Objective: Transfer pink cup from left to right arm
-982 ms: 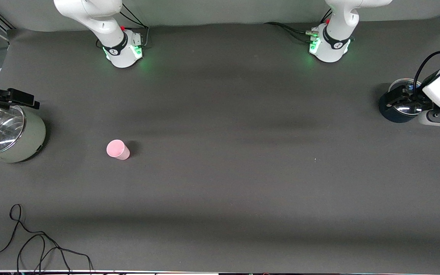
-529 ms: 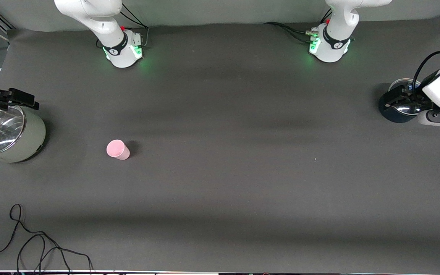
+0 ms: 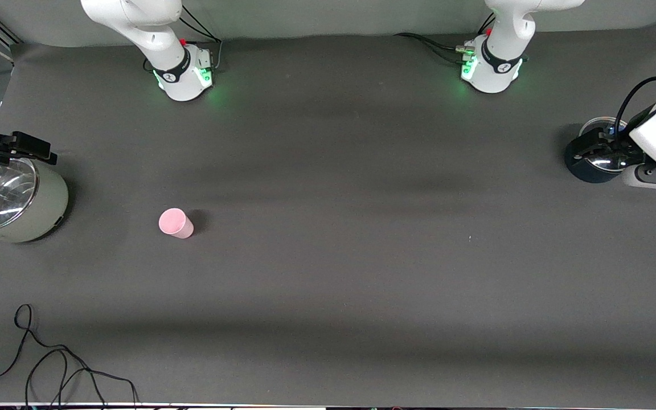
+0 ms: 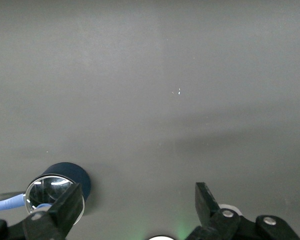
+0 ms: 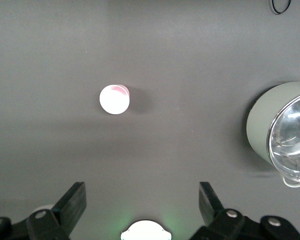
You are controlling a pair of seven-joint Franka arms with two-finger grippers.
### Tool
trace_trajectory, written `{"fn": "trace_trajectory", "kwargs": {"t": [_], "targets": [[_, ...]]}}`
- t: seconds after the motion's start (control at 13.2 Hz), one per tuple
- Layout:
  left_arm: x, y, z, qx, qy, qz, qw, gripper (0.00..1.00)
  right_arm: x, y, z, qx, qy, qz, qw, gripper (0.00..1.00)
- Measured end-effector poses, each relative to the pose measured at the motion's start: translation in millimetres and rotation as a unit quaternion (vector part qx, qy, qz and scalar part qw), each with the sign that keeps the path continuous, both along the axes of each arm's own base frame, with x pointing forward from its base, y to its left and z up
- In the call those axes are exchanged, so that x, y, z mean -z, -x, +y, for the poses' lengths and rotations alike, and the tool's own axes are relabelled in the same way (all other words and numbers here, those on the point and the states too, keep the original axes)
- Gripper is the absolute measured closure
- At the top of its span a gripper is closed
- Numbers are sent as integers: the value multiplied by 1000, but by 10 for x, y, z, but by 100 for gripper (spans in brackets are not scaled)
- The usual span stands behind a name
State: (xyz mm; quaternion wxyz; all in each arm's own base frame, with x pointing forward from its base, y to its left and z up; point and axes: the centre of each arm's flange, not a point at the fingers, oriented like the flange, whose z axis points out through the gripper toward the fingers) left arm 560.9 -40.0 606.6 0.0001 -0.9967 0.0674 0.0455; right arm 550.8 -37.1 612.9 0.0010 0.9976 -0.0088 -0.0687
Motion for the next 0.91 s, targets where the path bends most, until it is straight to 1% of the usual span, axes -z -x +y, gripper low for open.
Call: {"fn": "trace_trajectory", "kwargs": {"t": [0.15, 0.45, 0.91], "targets": [[-2, 1, -6, 1, 0, 0, 1000, 0, -1, -9, 5, -1, 0, -3, 1000, 0], [-13, -15, -9, 1, 1, -7, 1000, 0, 58, -39, 17, -2, 0, 2, 1000, 0], [-14, -19, 16, -1, 1, -8, 1000, 0, 67, -45, 18, -2, 0, 3, 1000, 0]]}}
